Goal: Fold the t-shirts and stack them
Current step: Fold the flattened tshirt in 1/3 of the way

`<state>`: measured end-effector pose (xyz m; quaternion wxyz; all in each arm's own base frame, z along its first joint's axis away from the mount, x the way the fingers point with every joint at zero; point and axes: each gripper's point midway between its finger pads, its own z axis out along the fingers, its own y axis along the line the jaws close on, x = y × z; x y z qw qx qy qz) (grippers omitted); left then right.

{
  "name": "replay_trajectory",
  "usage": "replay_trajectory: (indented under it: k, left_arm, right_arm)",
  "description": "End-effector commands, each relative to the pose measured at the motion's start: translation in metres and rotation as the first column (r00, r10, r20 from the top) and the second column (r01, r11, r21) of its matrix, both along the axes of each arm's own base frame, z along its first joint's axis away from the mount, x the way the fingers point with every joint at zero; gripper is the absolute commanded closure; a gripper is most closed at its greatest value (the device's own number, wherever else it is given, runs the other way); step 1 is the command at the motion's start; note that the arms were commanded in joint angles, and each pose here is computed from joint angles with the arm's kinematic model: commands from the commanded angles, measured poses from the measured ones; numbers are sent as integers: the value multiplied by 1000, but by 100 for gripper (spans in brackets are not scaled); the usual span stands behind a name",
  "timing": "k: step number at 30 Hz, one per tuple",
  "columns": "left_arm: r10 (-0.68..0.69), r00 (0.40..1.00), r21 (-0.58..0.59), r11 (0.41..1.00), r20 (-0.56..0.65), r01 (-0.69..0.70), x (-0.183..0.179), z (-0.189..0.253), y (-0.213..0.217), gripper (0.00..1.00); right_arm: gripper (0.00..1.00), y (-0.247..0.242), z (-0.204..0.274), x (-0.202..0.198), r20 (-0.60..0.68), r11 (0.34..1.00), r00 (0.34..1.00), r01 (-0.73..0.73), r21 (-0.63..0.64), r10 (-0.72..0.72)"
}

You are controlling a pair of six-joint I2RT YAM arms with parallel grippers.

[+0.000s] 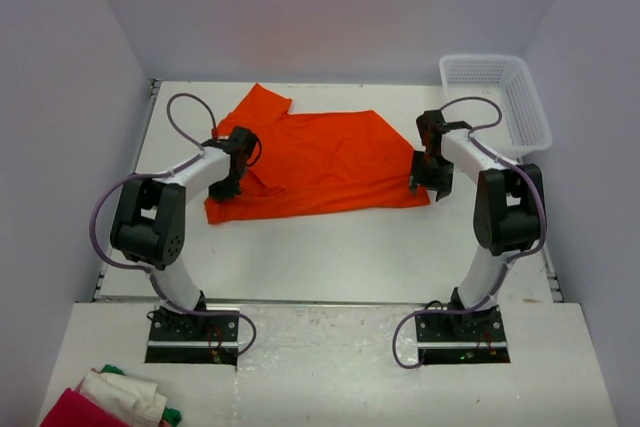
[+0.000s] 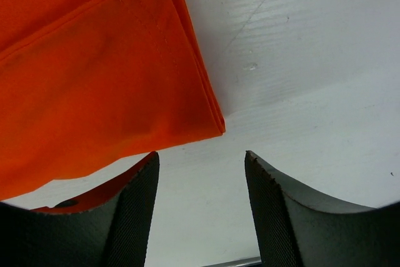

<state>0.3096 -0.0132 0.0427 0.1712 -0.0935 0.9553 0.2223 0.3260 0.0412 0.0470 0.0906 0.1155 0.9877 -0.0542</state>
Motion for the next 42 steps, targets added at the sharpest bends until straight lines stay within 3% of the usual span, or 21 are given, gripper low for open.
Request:
replay_trajectory:
  k: [1,7,20,30,36,38,40,42]
  left_arm:
    - [6,997,8,1000,76,-7,27,20,4,100]
    - [40,993,28,999,114,-43,35,30,13,100]
    - [54,996,40,998,75,-57,35,17,15,100]
    - [62,995,33,997,76,-65,35,17,14,100]
    - [66,995,45,997,71,-69,33,16,16,100]
    - [66,996,46,997,65,-69,32,13,16,100]
    - [67,996,51,996,52,-70,33,10,16,100]
    - [69,997,61,996,41,-71,33,7,17,100]
  right_arm:
    - [42,3,-1,4,-21,1000,1000,12,21,-11]
    - [58,-2,-10,5,-52,1000,998,21,20,-20]
    - [67,-13,-15,9,-85,999,995,46,-3,-46]
    - [80,-9,-17,11,-106,999,994,28,18,-26]
    - [69,-5,-18,9,-119,999,993,32,38,-27]
    - [70,-6,-17,10,-108,999,994,32,29,-29]
    - [72,-14,-15,14,-73,998,995,65,-19,-66]
    - [67,-19,-5,20,-5,995,996,89,-46,-89]
